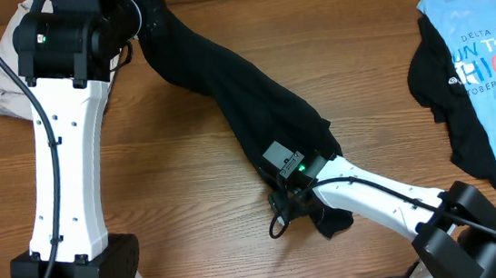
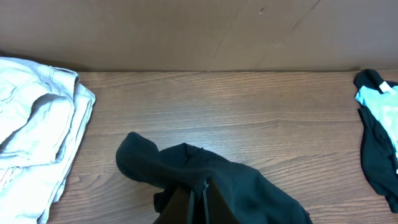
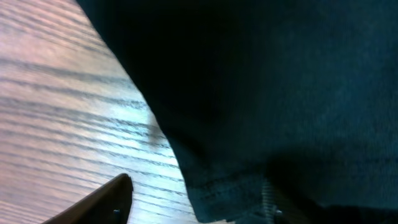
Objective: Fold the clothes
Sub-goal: 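Grasp another corner of the black shirt with the right gripper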
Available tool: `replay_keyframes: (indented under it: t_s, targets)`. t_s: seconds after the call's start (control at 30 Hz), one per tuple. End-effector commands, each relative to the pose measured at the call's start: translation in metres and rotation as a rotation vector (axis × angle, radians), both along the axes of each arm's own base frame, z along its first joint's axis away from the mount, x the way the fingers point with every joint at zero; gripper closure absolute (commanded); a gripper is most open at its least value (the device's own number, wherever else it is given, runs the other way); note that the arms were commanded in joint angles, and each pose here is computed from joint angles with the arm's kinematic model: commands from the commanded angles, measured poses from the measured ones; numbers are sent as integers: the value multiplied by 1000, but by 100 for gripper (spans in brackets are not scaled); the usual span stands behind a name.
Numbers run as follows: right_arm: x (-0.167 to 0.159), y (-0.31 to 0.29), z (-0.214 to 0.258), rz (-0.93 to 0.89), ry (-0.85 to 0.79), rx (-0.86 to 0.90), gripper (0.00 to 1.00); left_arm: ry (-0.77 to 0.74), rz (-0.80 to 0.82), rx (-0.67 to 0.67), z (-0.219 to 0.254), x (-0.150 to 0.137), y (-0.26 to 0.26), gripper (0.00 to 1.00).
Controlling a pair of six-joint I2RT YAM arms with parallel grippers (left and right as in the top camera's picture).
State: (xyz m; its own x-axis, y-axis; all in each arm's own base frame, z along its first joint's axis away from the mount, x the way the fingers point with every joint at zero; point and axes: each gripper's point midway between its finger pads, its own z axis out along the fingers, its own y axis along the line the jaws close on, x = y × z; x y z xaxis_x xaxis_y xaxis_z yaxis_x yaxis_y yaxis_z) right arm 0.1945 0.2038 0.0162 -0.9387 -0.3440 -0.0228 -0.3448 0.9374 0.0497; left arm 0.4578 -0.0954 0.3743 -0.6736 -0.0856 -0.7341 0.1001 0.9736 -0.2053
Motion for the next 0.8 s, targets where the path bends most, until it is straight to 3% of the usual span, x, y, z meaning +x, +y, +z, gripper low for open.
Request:
replay_keyframes:
  t_s: [0.0, 0.33, 0.7, 0.77]
  targets:
    - [1, -3, -4, 0, -10, -23, 46, -34, 17, -9, 14, -3, 3, 96]
    - [12, -18, 4, -86, -88, -93, 96, -34, 17, -8, 14, -3, 3, 96]
    - [46, -31, 85, -175, -240, 1, 96, -72, 16, -14, 25, -1, 3, 96]
    - [46, -22, 98, -94, -243, 74, 96, -75, 16, -14, 27, -2, 3, 96]
